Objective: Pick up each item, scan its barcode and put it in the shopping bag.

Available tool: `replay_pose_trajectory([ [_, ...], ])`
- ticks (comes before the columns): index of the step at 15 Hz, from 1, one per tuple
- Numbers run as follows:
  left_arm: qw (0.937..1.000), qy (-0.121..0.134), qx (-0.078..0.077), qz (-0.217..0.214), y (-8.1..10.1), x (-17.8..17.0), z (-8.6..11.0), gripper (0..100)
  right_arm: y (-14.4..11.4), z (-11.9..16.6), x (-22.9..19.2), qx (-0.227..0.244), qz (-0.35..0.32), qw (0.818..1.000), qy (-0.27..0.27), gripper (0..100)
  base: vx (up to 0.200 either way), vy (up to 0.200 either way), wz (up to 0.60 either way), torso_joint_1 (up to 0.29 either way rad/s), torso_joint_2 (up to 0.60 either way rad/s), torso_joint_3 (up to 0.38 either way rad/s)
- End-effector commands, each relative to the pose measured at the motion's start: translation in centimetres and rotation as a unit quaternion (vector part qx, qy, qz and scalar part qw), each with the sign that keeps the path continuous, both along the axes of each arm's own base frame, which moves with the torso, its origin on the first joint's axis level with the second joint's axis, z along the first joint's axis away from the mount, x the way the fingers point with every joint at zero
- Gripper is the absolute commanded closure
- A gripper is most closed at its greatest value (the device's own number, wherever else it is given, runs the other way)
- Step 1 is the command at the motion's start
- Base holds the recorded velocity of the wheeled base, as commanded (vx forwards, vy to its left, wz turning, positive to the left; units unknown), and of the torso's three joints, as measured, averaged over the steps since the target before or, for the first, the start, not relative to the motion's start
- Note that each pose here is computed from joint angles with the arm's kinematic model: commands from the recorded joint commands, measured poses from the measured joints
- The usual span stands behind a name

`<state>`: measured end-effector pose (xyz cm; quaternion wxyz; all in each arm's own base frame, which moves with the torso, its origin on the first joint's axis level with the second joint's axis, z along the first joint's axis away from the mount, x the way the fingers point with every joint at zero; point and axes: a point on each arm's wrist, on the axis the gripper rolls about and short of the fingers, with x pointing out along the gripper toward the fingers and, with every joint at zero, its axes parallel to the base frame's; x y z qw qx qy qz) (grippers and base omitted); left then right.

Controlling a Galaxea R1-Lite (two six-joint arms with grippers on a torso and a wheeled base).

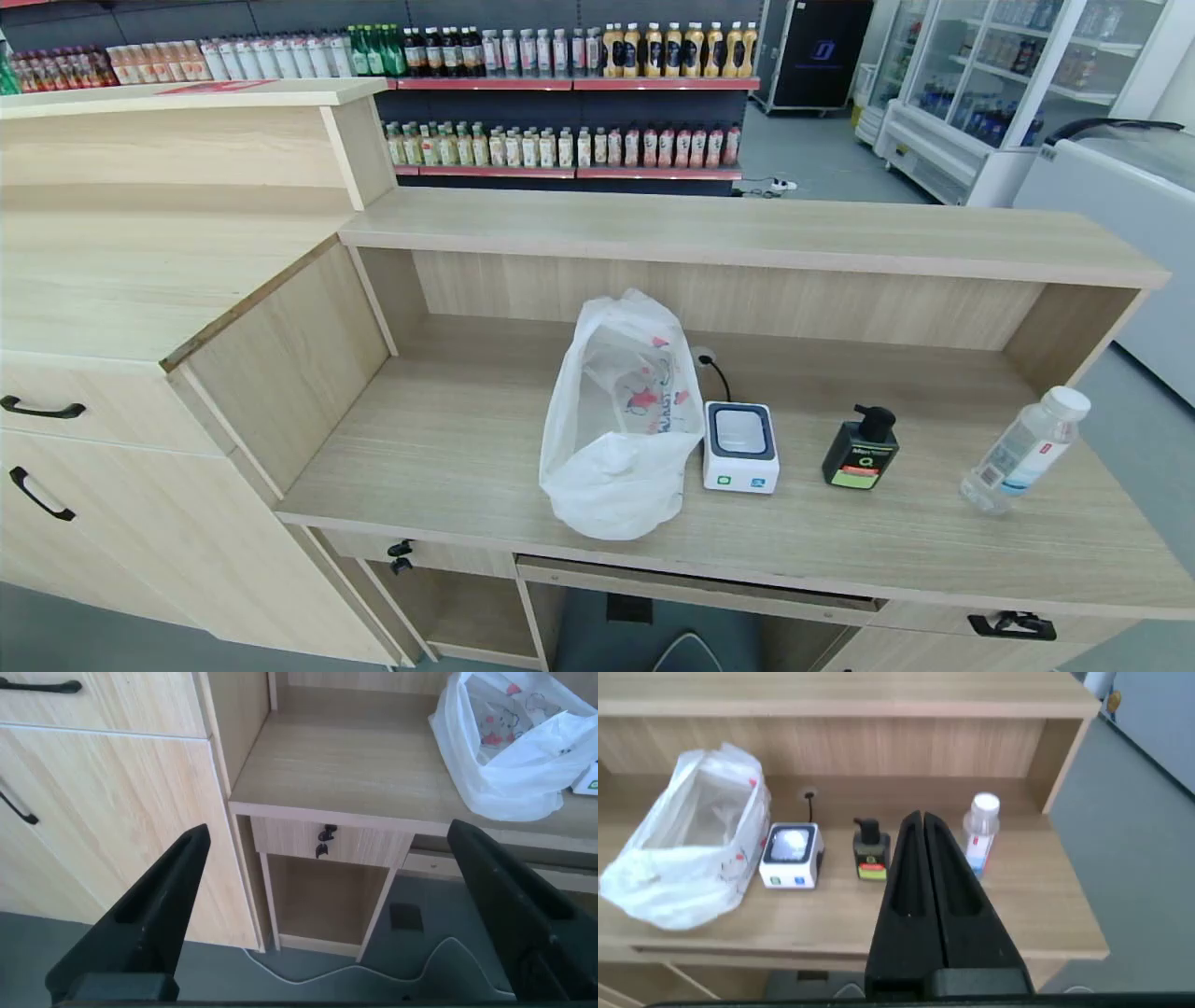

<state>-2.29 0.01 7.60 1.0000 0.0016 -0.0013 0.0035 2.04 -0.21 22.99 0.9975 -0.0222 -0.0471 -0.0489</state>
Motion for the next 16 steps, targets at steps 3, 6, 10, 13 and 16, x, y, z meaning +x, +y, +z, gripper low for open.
replay_pose_trajectory([
  [3,1.0,0.0,0.0,0.0,0.0,0.0,0.0,0,-0.5,-0.1,13.9,0.003,-0.016,0.993,0.115,0,0.0,0.0,0.0,0.0,0.0,0.0],
  [6,1.0,0.0,0.0,0.0,0.0,0.0,0.0,0,-0.9,-2.9,16.8,-0.031,0.021,0.983,0.177,0,0.0,0.0,0.0,0.0,0.0,0.0],
  [10,1.0,0.0,0.0,0.0,0.0,0.0,0.0,0,-1.0,-6.2,20.7,-0.058,0.108,0.967,0.224,0,0.0,0.0,0.0,0.0,0.0,0.0],
  [13,1.0,0.0,0.0,0.0,0.0,0.0,0.0,0,-1.8,-9.1,23.5,-0.091,0.14,0.959,0.23,0,0.0,0.0,0.0,0.0,0.0,0.0],
  [16,1.0,0.0,0.0,0.0,0.0,0.0,0.0,0,-3.9,-12.4,26.1,-0.134,0.152,0.954,0.219,0,0.0,0.0,0.0,0.0,0.0,0.0],
])
